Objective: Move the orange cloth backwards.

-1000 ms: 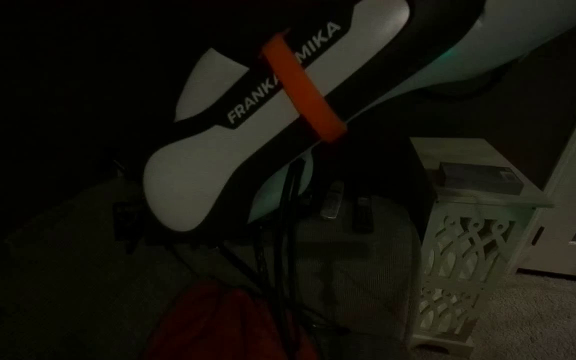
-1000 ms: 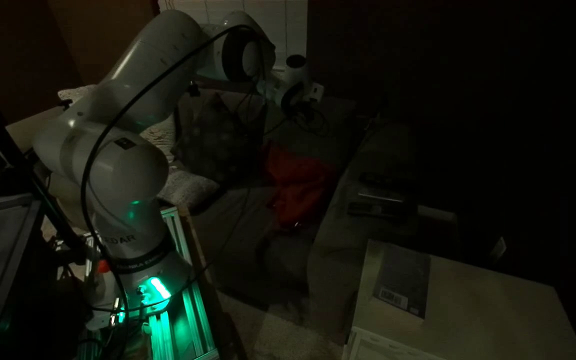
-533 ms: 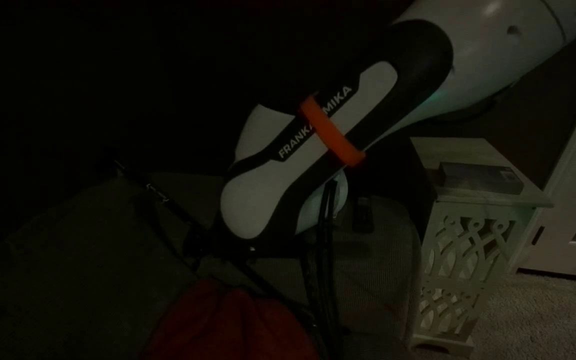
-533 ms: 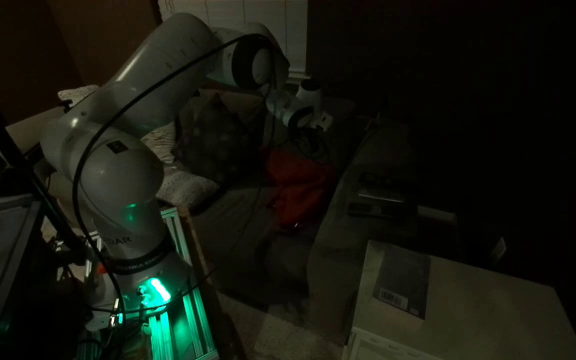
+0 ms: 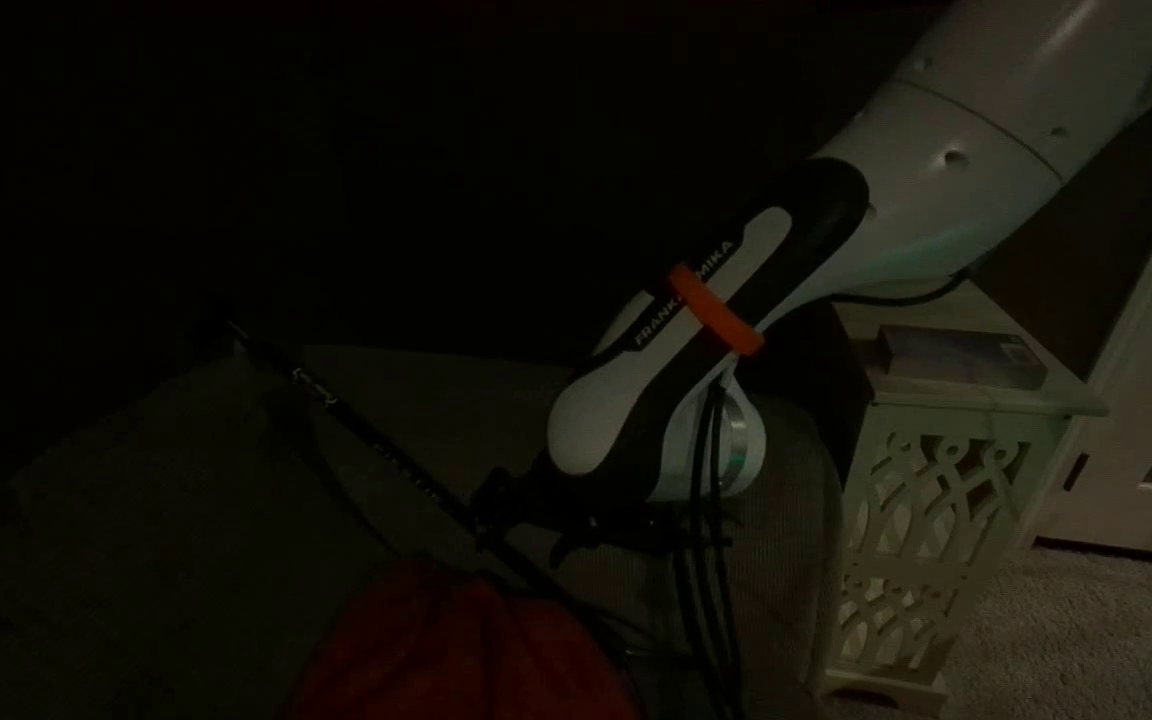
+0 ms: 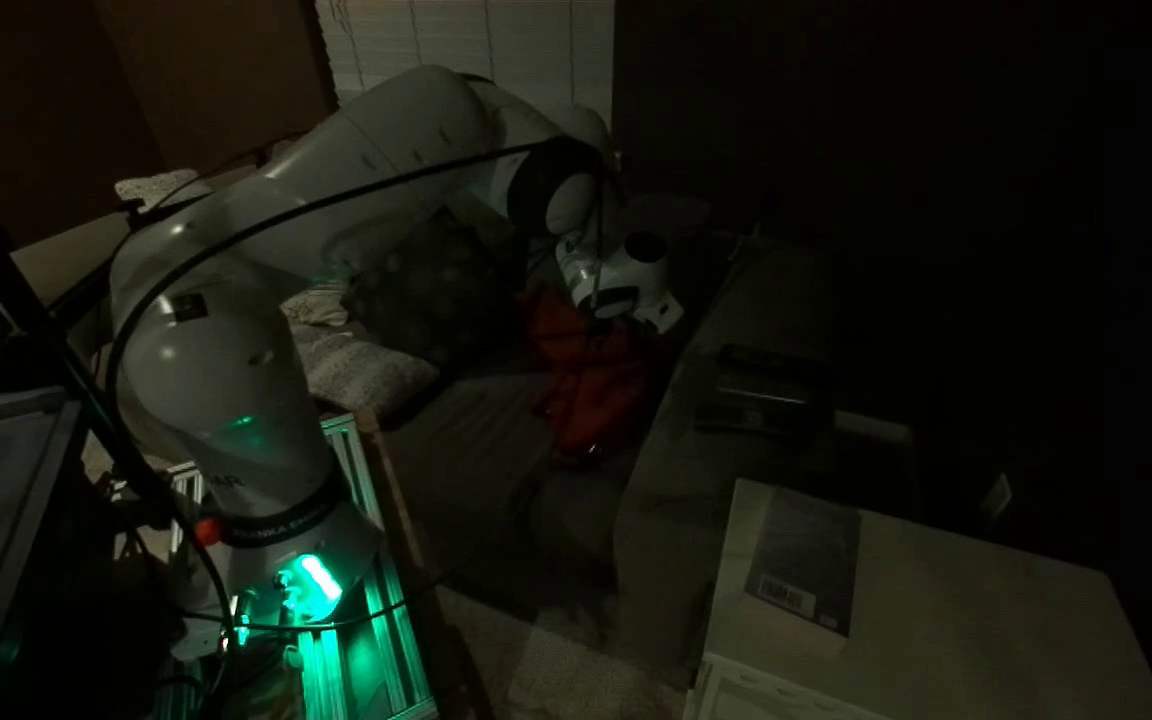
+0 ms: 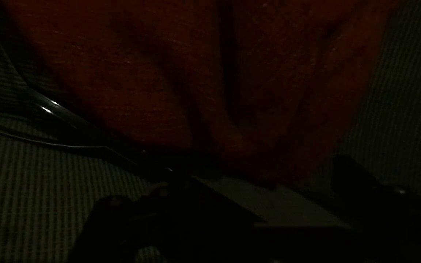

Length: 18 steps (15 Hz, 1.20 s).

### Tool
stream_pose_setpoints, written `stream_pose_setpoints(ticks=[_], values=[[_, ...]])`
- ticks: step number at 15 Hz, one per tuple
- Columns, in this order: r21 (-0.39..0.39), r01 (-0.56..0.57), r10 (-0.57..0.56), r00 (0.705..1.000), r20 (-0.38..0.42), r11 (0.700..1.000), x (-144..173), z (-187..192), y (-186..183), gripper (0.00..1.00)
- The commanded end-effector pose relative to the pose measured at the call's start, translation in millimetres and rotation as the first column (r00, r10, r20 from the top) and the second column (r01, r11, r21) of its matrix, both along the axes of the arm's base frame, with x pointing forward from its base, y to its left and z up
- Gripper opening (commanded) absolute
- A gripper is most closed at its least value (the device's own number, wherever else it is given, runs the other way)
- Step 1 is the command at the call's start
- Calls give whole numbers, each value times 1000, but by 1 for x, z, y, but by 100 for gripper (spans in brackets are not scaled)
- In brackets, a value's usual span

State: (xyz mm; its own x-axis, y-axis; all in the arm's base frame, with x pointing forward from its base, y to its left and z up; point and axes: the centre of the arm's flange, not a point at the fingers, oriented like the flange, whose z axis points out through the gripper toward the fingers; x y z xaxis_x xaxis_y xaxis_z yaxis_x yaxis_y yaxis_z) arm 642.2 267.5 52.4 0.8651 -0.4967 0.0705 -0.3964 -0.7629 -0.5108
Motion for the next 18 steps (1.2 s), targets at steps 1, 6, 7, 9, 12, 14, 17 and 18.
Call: stream_pose_setpoints(ticks=[1,6,7,9,12,14,17,18], values=[[-3,1,-1,1000,-2,1000,0,-2,-1,100],[-110,-63,46,988,-149,992,-4,-37,-2,100],[-122,-91,65,977,-201,988,-7,-52,-8,100],[-133,-160,112,944,-309,978,-16,-80,-17,100],[-89,-263,226,926,-302,961,-24,-106,-11,100],[-80,-275,249,939,-236,958,-18,-117,-5,100],[-136,-250,227,959,-169,959,-2,-128,-5,100],[-158,-239,214,964,-159,958,2,-132,-8,100]])
